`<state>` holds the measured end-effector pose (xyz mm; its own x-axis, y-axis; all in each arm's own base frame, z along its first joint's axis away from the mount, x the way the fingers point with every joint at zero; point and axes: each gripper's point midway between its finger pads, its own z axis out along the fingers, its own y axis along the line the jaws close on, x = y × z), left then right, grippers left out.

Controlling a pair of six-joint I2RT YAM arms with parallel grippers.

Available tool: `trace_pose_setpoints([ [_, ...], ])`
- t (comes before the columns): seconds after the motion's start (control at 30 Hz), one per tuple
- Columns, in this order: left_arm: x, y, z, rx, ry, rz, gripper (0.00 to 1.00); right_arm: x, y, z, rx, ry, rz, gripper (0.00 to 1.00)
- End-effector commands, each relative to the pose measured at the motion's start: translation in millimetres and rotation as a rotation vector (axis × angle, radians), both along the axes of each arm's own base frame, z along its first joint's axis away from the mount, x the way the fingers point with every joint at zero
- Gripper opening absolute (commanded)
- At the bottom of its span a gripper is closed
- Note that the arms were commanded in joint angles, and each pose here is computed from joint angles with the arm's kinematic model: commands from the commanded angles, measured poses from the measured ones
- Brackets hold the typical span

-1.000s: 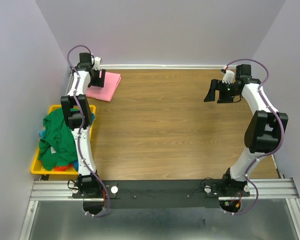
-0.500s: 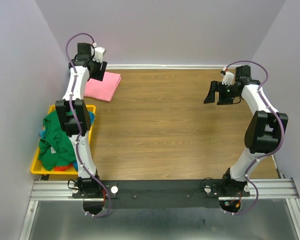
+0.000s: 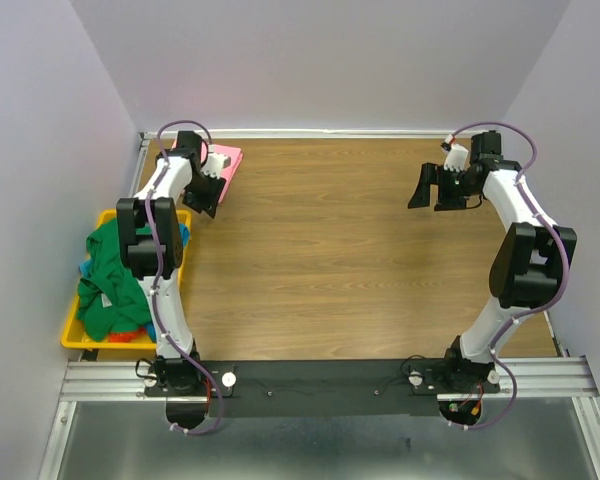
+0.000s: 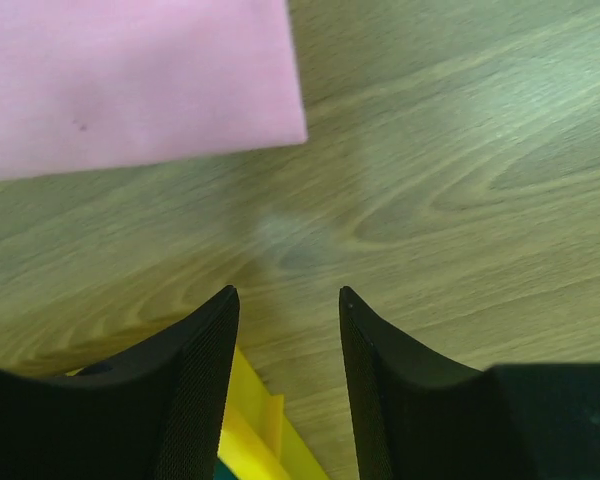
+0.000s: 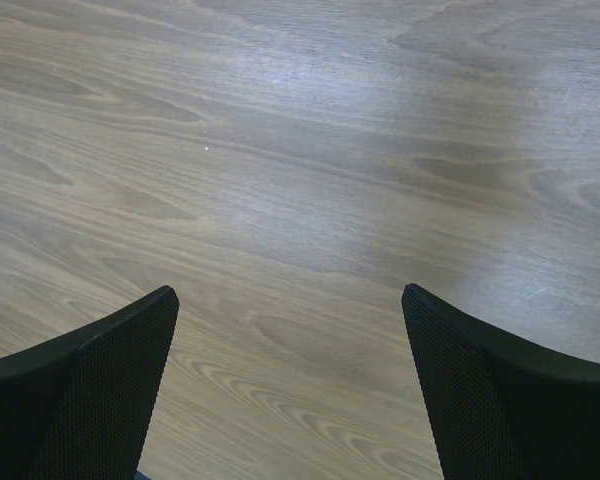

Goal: Fold and stack the t-shirts
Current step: Put the neatly folded tshirt into the corner of the board with the left arm

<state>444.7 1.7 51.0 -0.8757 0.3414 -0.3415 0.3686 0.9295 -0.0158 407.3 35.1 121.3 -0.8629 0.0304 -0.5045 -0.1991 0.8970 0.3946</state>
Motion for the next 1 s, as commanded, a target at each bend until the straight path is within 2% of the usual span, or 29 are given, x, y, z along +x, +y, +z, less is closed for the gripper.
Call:
trace_pose_setpoints([
  [0.0,10,-15,9,-0.047,-0.051,-0.004,0.52,-6,-9,5,-0.031,-0.013,-0.007,1.0],
  [0.3,37,-25,-20,-0.084,-0.052,0.014,0.49,-10,-12,4,-0.056,-0.009,-0.012,1.0],
  [0.97,85,-42,-26,-0.181,-0.094,0.003,0.47,-11,-13,-1,-0.062,0.001,-0.009,1.0],
])
